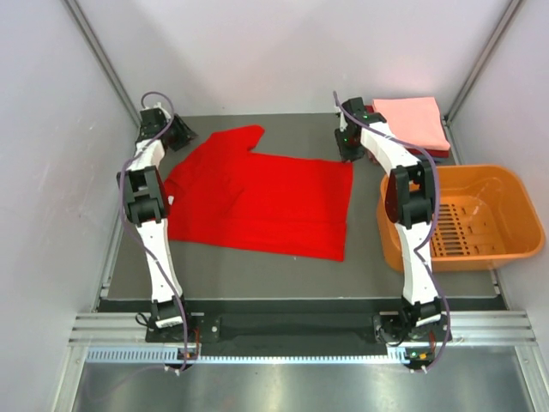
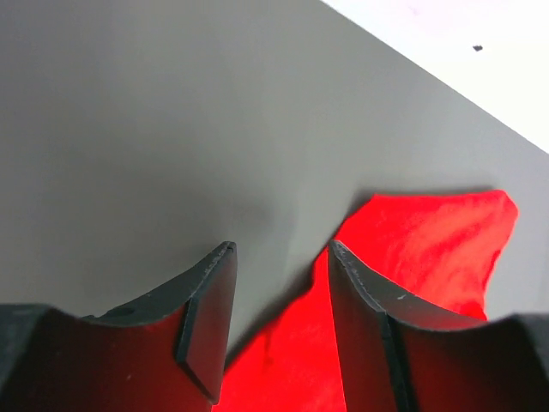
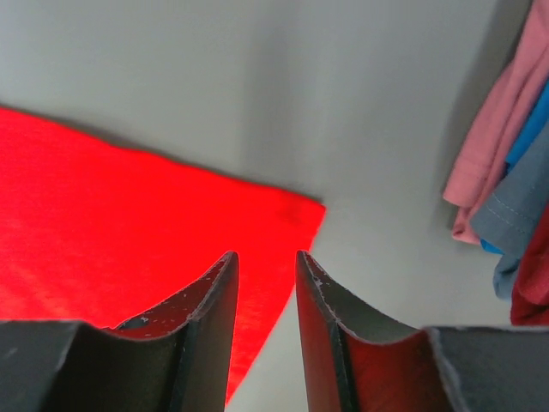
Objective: Fold and stack the t-shirts
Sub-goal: Fold the tshirt
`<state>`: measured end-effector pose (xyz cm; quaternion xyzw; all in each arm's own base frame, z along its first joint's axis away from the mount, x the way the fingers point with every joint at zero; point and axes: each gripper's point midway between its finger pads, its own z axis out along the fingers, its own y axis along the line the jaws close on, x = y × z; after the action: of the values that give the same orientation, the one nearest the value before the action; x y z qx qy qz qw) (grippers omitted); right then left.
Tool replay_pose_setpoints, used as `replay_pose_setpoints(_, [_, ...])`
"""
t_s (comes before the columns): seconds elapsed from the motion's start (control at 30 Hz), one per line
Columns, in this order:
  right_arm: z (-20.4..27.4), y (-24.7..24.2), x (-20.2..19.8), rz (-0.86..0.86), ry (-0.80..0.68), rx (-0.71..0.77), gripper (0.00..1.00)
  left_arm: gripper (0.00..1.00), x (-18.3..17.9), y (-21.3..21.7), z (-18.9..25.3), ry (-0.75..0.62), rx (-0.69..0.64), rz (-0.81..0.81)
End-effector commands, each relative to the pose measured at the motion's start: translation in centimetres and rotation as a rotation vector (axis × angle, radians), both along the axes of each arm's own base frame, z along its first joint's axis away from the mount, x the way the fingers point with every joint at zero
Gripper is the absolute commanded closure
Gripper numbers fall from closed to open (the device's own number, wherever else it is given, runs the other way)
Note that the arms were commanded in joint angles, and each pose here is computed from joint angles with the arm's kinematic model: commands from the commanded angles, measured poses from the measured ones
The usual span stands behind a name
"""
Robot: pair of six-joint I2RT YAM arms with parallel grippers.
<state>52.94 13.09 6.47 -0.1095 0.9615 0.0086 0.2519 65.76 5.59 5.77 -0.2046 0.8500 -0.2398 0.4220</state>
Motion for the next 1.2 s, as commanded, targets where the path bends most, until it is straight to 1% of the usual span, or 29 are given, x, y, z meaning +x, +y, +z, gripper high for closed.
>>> replay_pose_setpoints(0.0, [0.8,-2.2,1.1,-0.042,-0.017,-0.030,0.66,0.48,2.7,-1.5,2.4,-0.133,0.087,-0.040])
replay_pose_setpoints(0.13, [-1.2,-2.8,0.8,-0.050,0.030,-0.016,0.66,0.47,2.9,-3.2,1.5,-0.151,0.076,-0.099])
replay_pose_setpoints(0.23, [-2.2,-2.8,0.6,-0.045,0.053,-0.016,0.66,0.48,2.6,-4.5,-0.1,-0.132,0.058,-0.139])
replay_pose_setpoints(0.5, [-3.7,-3.3,0.9,-0.052,0.072,-0.023,0.65,0.54,2.4,-4.5,-1.7,-0.115,0.073,-0.138])
replay_pose_setpoints(0.57, [-4.1,-3.1,1.0,-0.048,0.077,-0.015,0.67,0.58,2.5,-4.5,-1.7,-0.122,0.079,-0.146])
replay_pose_setpoints(0.6, [-4.1,-2.8,1.0,-0.042,0.078,-0.004,0.71,0.61,2.6,-4.5,-1.6,-0.128,0.080,-0.149])
replay_pose_setpoints(0.67, [-4.0,-2.6,1.2,-0.037,0.069,0.007,0.75,0.66,2.5,-4.8,-1.5,-0.137,0.072,-0.166])
replay_pose_setpoints(0.7, [-3.8,-2.5,1.3,-0.005,0.062,0.008,0.80,0.72,2.6,-4.9,-1.3,-0.148,0.067,-0.171])
replay_pose_setpoints(0.77, [-3.4,-2.3,1.7,0.004,0.045,0.013,0.85,0.78,2.8,-5.2,-0.5,-0.167,0.053,-0.181])
replay_pose_setpoints(0.8, [-3.2,-2.4,1.7,0.008,0.038,0.011,0.91,0.82,2.8,-5.4,0.0,-0.182,0.043,-0.192])
replay_pose_setpoints(0.83, [-3.0,-2.4,1.8,0.011,0.032,0.011,0.93,0.88,2.9,-5.7,0.5,-0.192,0.030,-0.197])
replay_pose_setpoints(0.93, [-2.4,-2.4,1.8,0.019,0.021,0.008,0.99,0.92,3.1,-6.0,1.8,-0.221,0.015,-0.206])
replay_pose_setpoints(0.97, [-2.4,-2.4,1.7,0.021,0.022,0.009,1.00,0.99,3.1,-6.0,2.3,-0.227,0.013,-0.204])
replay_pose_setpoints(1.17, [-0.7,-2.6,1.7,0.012,-0.008,-0.001,1.00,1.00,3.7,-5.8,4.1,-0.280,0.021,-0.193])
